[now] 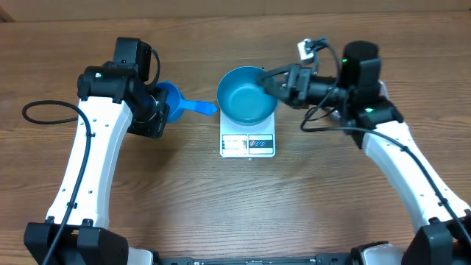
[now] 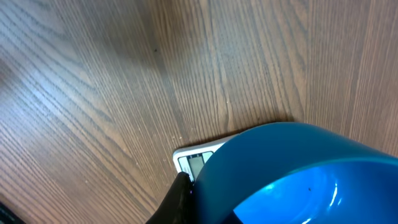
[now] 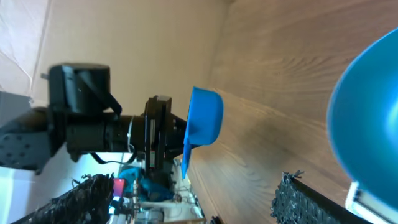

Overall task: Scoop item into bowl and weigh 150g on scale
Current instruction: 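Move the right gripper toward the scoop held by the left gripper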

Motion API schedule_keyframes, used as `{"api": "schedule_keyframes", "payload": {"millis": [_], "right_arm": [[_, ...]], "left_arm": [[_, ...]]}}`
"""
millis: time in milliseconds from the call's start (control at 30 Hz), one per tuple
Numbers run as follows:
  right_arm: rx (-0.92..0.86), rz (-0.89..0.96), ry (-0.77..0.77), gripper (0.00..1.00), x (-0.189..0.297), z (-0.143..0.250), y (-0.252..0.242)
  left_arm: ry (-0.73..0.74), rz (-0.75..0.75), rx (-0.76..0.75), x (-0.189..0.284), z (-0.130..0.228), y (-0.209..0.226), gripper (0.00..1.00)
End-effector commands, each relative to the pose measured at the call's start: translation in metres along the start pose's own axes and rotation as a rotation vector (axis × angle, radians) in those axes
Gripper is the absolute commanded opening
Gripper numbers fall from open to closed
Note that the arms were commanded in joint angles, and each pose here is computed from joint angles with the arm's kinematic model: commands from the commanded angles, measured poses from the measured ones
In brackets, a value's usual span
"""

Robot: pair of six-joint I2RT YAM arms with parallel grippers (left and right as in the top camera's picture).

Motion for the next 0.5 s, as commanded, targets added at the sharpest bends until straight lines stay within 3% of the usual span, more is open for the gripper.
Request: {"api": "schedule_keyframes", "payload": {"millis": [0,467], "right_arm": [[0.018,0.067,-0.02,0.82,-0.025,0.004,0.014],[0.039,0.175,-0.008,0.64,-0.074,0.039,0.038]], "left_arm": [[0.026,0.018,0.02,0.009,0.005,0.001,0.04],[0.055,-0.01,-0.016,0.009,0.019,0.006,0.04]]}}
Point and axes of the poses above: each gripper's point midway between its finger pads, its own x axis back along the fingers, its own y axis along the line the jaws close on, z = x × y, the point moved 7 cm from there along x, back along the fingers, and after that the axes turned 13 degrees about x, right-handed, at the moved point
